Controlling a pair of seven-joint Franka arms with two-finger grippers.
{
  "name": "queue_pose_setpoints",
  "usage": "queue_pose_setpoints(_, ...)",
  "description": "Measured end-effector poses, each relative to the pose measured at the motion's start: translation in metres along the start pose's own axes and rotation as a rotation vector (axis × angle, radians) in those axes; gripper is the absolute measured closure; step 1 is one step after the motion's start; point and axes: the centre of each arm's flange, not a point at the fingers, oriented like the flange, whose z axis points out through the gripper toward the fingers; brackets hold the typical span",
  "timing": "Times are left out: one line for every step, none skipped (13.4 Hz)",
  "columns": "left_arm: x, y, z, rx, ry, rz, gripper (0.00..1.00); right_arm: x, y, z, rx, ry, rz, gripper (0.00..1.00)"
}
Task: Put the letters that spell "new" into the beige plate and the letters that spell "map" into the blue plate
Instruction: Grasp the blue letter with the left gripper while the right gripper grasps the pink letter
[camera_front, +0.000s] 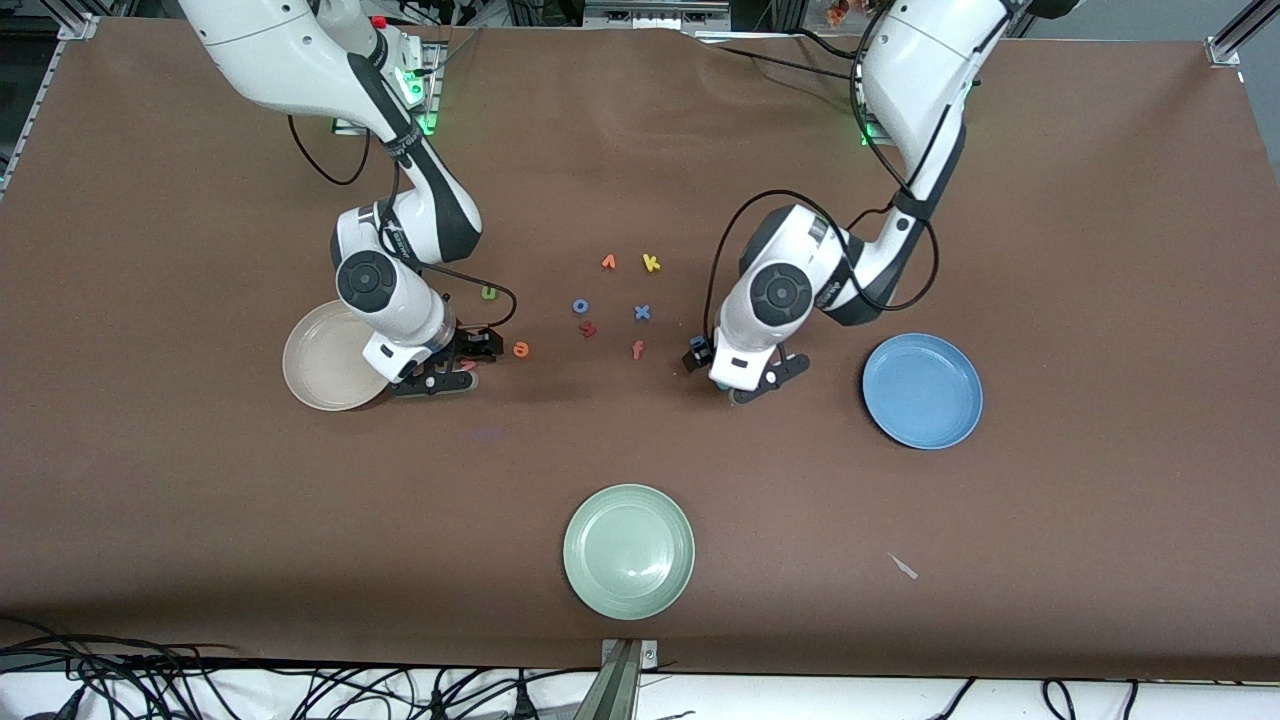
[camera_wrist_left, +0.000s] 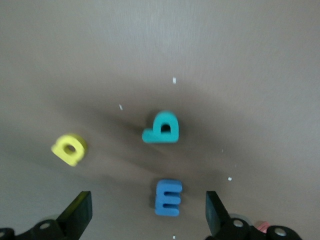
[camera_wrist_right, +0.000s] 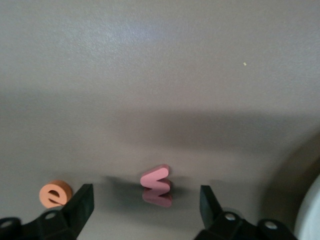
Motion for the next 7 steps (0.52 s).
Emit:
queue_pose_setpoints(-0.005, 0.001, 0.006, 0.0, 0.001, -0.007, 0.0, 0.0, 0.0, 0.001, 0.0, -0.001, 0.0, 0.1)
queue_pose_setpoints(-0.007, 0.001, 0.009, 0.001, 0.001, -0.007, 0.0, 0.0, 0.001, 0.001, -0.001, -0.001, 0.001, 0.2)
queue_pose_setpoints(-0.007, 0.001, 0.011, 0.002, 0.0, -0.009, 0.0, 0.0, 0.002, 0.001, -0.002, 0.0, 0.003, 0.25)
queue_pose_setpoints(-0.006, 0.0, 0.014, 0.005, -0.001, -0.01, 0.02, 0.001, 0.004, 0.002, -0.003, -0.001, 0.005, 0.26)
queue_pose_setpoints(-0.007, 0.0, 0.018, 0.007, -0.003, -0.011, 0.05, 0.001, 0.005, 0.003, -0.004, -0.002, 0.007, 0.31)
queue_pose_setpoints(-0.007, 0.0, 0.021, 0.008, -0.003, -0.01, 0.05, 0.001, 0.006, 0.006, -0.005, -0.003, 0.008, 0.31)
queue_pose_setpoints(-0.008, 0.0, 0.023, 0.007, -0.004, -0.009, 0.15, 0.001, 0.006, 0.008, -0.006, -0.004, 0.009, 0.39)
